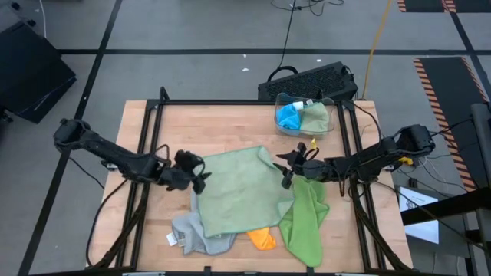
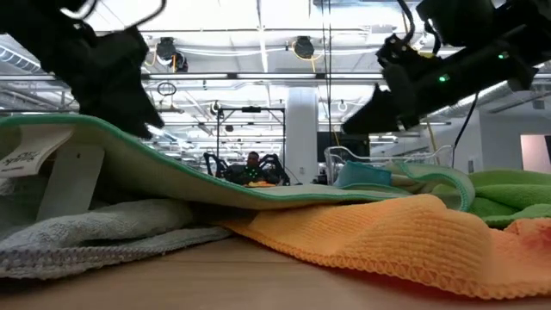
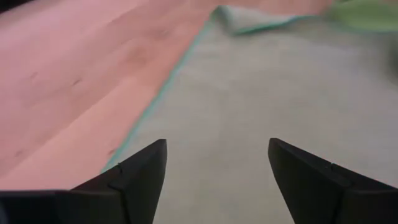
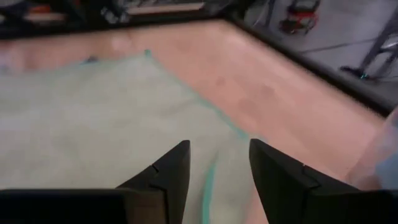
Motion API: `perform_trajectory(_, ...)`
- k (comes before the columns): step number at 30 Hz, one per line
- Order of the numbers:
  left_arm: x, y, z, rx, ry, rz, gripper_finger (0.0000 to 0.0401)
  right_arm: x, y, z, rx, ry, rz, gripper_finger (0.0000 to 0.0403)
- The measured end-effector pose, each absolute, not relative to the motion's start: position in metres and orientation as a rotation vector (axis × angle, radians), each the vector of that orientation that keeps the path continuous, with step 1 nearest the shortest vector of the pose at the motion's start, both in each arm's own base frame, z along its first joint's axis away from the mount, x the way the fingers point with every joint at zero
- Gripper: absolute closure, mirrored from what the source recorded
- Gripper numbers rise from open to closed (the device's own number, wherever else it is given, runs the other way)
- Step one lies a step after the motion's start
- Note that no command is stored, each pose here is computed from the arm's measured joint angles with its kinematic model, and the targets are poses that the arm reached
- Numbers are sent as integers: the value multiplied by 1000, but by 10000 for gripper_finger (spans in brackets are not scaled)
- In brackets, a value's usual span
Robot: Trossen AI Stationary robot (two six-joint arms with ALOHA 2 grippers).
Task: Fold microfiber towels
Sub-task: Fold the light green microfiber towel
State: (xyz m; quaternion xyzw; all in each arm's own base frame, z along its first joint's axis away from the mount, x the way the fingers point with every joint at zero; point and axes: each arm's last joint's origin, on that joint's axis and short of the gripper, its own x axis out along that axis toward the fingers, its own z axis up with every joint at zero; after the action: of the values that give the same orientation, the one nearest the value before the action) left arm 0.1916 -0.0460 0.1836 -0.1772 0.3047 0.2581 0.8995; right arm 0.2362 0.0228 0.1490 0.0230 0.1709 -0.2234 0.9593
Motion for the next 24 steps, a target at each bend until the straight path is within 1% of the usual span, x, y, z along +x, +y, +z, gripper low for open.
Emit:
perform_trajectory(4, 189, -28, 176, -436, 702, 645, 116, 250, 22, 151, -11, 358, -474, 248)
perform_trajectory(7, 189, -17, 175, -562, 706, 720, 116, 268, 19, 155, -17, 374, -468, 248)
perform_trajectory(11, 189, -5, 173, -729, 742, 742, 116, 291, 12, 164, 35, 435, -436, 248)
perform_trajectory(14, 187, 4, 171, -855, 774, 773, 116, 300, 6, 174, 82, 492, -413, 248)
perform_trajectory(16, 183, 12, 168, -957, 796, 839, 116, 302, 2, 181, 122, 520, -379, 248)
perform_trajectory(19, 175, 21, 164, -1114, 819, 981, 116, 305, -2, 200, 188, 479, -310, 248)
perform_trajectory(24, 172, 35, 163, -1190, 768, 1086, 116, 297, -4, 229, 259, 406, -182, 248)
